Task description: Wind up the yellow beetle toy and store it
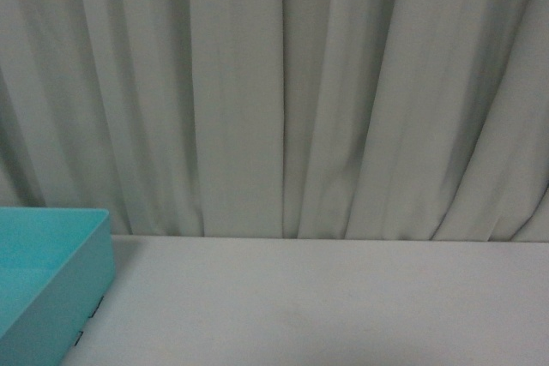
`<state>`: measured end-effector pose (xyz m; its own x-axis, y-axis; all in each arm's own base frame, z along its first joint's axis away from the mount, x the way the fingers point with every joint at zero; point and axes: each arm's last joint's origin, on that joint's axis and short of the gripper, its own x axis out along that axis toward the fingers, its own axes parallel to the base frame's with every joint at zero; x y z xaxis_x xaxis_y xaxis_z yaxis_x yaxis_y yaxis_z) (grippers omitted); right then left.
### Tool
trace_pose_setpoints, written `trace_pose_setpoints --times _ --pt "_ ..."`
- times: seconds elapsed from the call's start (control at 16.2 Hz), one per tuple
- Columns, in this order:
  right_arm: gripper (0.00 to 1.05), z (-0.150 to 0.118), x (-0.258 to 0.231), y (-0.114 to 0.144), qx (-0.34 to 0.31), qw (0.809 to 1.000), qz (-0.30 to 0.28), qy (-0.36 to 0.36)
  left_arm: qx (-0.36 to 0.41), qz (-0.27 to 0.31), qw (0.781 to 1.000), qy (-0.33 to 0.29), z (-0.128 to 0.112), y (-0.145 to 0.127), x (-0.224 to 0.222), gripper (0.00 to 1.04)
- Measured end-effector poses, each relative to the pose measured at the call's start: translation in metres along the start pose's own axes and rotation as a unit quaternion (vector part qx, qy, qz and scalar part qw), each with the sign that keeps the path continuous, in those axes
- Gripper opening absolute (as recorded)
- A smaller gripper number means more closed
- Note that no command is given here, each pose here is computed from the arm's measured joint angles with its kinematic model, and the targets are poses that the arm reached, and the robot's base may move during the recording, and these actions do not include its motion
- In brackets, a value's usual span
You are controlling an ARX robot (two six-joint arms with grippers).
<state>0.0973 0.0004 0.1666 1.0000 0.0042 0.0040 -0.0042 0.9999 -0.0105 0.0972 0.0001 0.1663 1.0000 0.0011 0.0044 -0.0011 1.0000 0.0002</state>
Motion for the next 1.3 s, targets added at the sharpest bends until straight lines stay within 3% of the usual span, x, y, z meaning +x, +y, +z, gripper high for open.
trace_pose_setpoints --times 0.43,0.49,0.56,0.62,0.68,0.8,0.93,1.11,1.3 --pt "0.98 0.0 0.0 0.0 0.0 1.0 0.0 0.001 0.0 0.0 1.0 0.0 0.0 0.0 0.0 0.98" --pt "0.98 -0.002 -0.001 0.0 0.017 0.999 0.009 0.034 0.0 0.0 1.0 0.0 0.0 0.0 0.0 0.98" --pt "0.98 -0.003 0.001 -0.005 0.066 0.991 0.021 0.113 0.0 0.0 1.0 0.0 0.0 0.0 0.0 0.98" --pt "0.98 0.002 0.004 -0.018 0.104 0.986 0.009 0.13 0.0 0.0 1.0 0.0 0.0 0.0 0.0 0.98" --pt "0.98 0.015 0.007 -0.037 0.106 0.99 0.006 0.095 0.0 0.0 1.0 0.0 0.0 0.0 0.0 0.98" --pt "0.98 0.048 0.025 -0.088 0.058 0.997 0.0 0.046 0.0 0.001 1.0 0.0 0.0 0.0 0.0 0.98" --pt "0.98 0.057 0.06 -0.127 0.016 0.999 0.025 0.04 0.0 0.0 1.0 0.001 0.0 0.0 0.0 0.98" --pt "0.98 0.054 0.139 -0.136 -0.035 0.986 0.149 0.059 0.0 0.0 1.0 0.0 0.0 0.0 0.0 0.98" --pt "0.98 0.048 0.209 -0.107 -0.068 0.942 0.312 0.104 0.0 0.0 1.0 0.0 0.0 0.0 0.0 0.98"
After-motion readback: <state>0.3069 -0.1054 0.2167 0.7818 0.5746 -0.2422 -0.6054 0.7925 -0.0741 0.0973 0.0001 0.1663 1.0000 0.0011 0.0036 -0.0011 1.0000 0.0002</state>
